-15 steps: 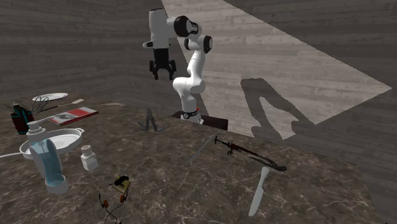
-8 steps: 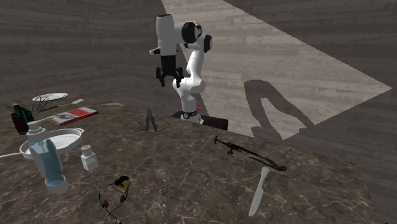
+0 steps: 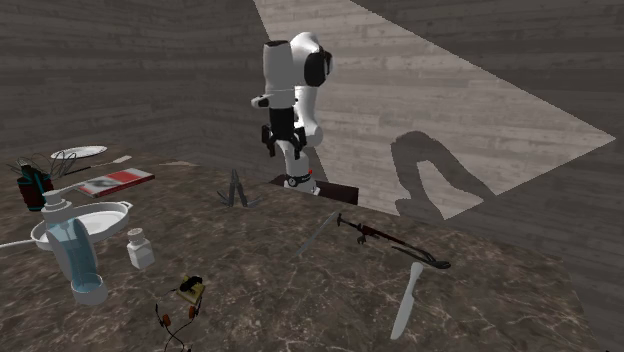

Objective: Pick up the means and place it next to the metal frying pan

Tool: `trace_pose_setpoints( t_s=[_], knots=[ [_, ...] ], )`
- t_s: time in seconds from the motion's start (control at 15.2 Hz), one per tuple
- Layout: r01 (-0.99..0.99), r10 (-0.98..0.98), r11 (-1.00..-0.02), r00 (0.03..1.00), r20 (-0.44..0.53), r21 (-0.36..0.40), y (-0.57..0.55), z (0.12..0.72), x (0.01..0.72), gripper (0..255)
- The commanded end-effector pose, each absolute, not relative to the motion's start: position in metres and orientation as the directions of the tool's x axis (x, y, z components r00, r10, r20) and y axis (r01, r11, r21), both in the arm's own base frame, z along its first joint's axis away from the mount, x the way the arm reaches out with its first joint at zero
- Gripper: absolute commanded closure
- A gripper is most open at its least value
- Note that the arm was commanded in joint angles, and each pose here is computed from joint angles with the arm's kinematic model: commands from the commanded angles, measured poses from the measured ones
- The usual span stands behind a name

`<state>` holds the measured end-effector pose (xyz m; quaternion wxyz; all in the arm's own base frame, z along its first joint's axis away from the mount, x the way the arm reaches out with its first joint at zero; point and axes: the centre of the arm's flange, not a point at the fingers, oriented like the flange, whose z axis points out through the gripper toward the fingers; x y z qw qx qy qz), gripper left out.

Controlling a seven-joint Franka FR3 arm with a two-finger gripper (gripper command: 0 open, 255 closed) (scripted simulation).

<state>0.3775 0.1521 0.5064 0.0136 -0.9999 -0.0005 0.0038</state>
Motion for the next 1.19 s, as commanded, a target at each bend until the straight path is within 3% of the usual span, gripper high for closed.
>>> trace_pose_setpoints(
  t_s=[0.0,1.12],
  knots=[
    [-0.011,-0.011,-1.0,1.0,-0.013,-0.026,0.175,0.492,0.389,0],
    [-0.092,-0.092,-0.996,0.994,-0.052,-0.003,0.326,0.377,0.461,0]
  ],
)
